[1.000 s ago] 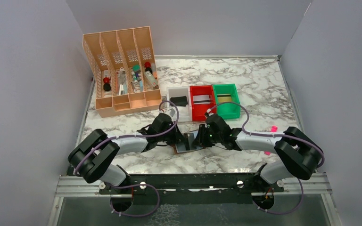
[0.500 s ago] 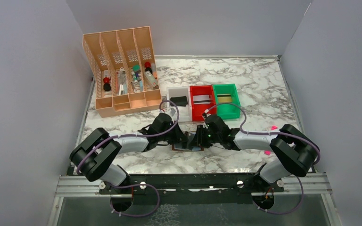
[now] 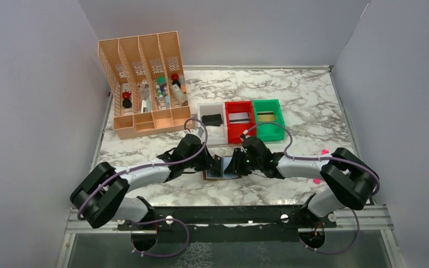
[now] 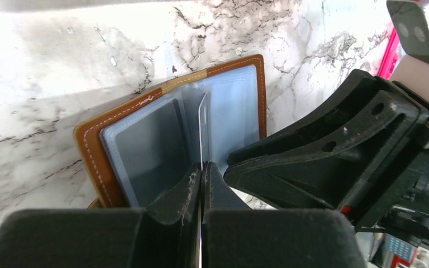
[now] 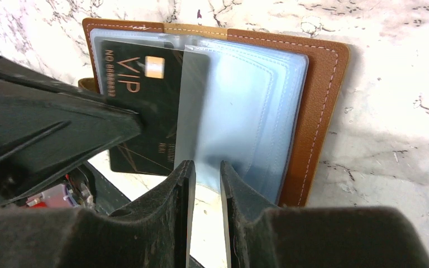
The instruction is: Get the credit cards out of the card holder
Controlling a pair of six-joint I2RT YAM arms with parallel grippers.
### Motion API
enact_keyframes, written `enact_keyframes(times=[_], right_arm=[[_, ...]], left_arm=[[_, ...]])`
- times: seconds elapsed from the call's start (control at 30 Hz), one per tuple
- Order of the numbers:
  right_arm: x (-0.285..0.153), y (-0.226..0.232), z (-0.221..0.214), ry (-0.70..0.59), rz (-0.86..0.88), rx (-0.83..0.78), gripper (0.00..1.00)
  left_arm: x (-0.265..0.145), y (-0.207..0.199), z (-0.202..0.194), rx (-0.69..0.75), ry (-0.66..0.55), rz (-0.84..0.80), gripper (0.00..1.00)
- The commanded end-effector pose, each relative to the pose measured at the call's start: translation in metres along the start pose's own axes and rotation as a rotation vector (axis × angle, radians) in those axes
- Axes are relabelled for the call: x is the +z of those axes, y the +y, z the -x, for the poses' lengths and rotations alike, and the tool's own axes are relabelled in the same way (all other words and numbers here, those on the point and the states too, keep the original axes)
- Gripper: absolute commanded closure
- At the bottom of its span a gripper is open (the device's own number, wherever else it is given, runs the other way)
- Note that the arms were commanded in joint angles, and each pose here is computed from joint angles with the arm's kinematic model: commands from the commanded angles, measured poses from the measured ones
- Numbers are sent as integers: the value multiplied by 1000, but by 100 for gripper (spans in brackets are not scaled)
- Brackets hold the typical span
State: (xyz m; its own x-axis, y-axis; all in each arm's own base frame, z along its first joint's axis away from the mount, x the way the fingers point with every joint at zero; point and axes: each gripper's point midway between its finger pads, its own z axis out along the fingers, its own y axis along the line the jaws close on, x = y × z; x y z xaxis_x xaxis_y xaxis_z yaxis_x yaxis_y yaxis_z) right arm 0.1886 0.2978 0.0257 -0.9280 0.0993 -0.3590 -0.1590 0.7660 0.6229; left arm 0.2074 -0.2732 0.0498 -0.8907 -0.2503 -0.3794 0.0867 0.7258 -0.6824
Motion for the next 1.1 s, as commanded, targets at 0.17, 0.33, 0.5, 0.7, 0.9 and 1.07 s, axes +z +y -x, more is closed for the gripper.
enact_keyframes(times=[0.17, 0.33, 0.5, 0.7, 0.9, 1.07], right_arm=[[-10, -11, -6, 18, -60, -41, 70], [-38, 36, 25, -92, 86, -138, 61], [-53, 53, 36, -131, 130, -175, 52], [-50, 57, 32, -120, 168, -171, 15], [-58, 74, 56, -234, 217, -289, 14], [-61, 96, 46, -181, 357, -308, 14]], left_arm=[[-31, 5, 26, 92, -111, 109, 99], [-50, 1, 40, 103, -196, 117, 100], [-70, -7, 53, 104, -295, 74, 100], [-80, -23, 53, 102, -334, -44, 100], [-82, -33, 44, 107, -325, -147, 100], [-88, -51, 42, 103, -354, -281, 100]])
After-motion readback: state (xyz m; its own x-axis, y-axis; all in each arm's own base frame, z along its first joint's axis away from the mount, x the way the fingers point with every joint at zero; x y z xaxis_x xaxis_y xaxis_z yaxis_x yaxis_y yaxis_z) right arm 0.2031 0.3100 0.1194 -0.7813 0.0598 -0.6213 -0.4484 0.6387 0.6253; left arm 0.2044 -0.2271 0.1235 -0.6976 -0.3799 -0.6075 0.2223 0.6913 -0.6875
